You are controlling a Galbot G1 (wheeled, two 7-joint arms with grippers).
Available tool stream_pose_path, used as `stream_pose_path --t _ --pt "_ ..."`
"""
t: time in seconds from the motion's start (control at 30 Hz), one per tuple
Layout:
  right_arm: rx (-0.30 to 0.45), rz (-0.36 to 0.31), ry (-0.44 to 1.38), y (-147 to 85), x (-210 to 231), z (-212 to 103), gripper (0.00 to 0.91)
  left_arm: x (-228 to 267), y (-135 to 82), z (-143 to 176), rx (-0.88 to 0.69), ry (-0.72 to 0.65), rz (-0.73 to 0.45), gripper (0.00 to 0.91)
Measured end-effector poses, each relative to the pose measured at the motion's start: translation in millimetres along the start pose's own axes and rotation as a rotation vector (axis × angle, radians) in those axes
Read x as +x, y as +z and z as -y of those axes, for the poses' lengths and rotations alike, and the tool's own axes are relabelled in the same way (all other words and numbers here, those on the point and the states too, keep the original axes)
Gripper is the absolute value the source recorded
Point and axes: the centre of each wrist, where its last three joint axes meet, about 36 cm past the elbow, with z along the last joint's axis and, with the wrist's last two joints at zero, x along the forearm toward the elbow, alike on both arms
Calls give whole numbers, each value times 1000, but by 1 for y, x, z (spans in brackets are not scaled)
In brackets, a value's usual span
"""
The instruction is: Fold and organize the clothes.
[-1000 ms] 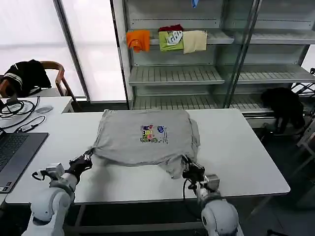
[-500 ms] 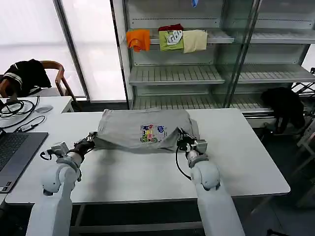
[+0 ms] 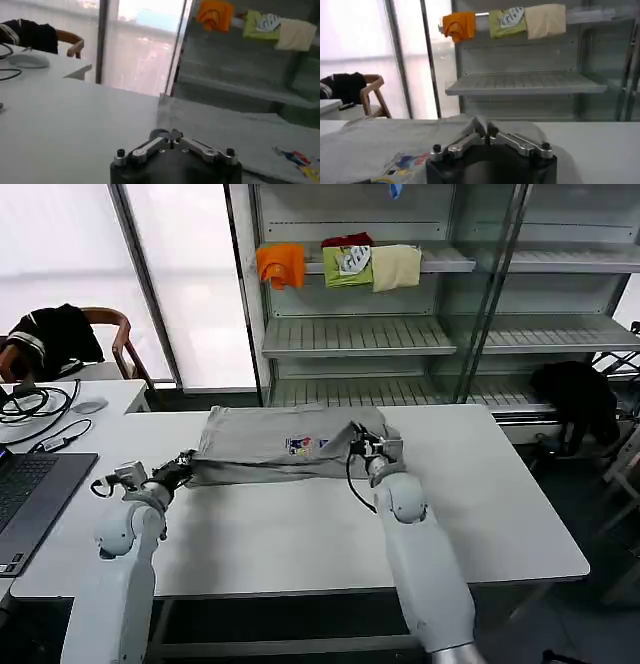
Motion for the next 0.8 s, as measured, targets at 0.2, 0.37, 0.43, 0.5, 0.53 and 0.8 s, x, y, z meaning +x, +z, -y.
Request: stream_pose_path --t 0.2,0.37,0.43,0.5,0.53,0.8 --pt "9 1 29 -1 -6 5 907 -5 -1 3 -23 -3 -6 907" --pt "4 33 58 -6 -10 9 907 -6 0 6 -41 4 -6 907" --pt "1 49 67 -10 -11 10 907 -6 0 7 -45 5 -4 907" --pt "-5 57 70 -12 -11 10 907 -5 -1 7 -49 4 -1 907" --pt "-9 59 70 -12 -11 10 907 -5 -2 7 -51 3 1 907" --pt "-4 32 49 -10 9 11 907 3 -8 5 -63 -11 20 907"
